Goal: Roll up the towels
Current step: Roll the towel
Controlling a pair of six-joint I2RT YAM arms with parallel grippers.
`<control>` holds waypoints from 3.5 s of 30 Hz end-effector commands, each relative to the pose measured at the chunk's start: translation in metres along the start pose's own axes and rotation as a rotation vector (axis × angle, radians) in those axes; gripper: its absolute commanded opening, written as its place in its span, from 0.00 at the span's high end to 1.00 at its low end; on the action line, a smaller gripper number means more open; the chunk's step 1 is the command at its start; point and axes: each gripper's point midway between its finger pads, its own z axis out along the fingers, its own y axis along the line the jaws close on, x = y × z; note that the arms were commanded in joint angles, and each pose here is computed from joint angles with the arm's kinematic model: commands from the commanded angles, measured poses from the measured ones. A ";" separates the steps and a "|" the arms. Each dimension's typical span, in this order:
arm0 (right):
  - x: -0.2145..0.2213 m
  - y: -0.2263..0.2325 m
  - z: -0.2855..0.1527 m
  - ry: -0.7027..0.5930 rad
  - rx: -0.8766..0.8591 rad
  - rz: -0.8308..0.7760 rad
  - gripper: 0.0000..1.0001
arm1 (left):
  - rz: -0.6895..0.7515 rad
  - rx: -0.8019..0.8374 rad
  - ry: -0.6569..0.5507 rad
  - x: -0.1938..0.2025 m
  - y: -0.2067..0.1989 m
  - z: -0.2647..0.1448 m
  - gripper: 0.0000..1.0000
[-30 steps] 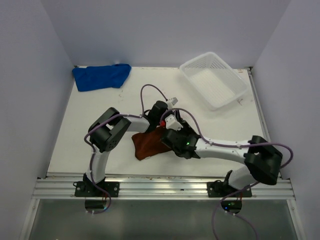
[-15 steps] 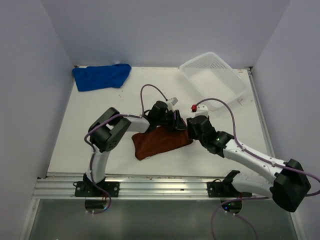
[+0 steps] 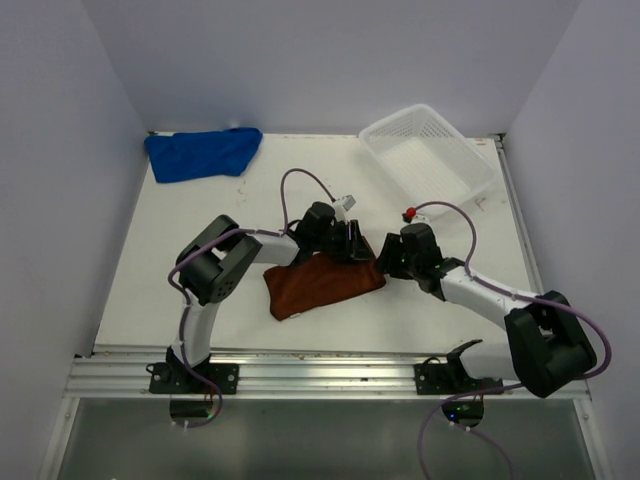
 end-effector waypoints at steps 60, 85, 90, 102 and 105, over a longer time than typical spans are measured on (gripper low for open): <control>0.005 0.045 0.033 -0.097 0.064 -0.252 1.00 | -0.001 -0.006 -0.116 -0.076 -0.013 -0.051 0.43; 0.014 0.061 0.019 -0.185 0.081 -0.378 1.00 | 0.033 -0.268 -0.047 -0.059 0.049 -0.023 0.43; 0.018 0.071 0.016 -0.201 0.109 -0.452 1.00 | 0.062 -0.330 -0.033 -0.056 0.060 -0.022 0.43; 0.019 0.072 0.011 -0.229 0.186 -0.542 1.00 | 0.144 -0.532 0.042 -0.035 0.086 -0.028 0.57; 0.021 0.073 0.013 -0.225 0.194 -0.551 1.00 | 0.143 -0.554 0.072 -0.026 0.094 -0.025 0.62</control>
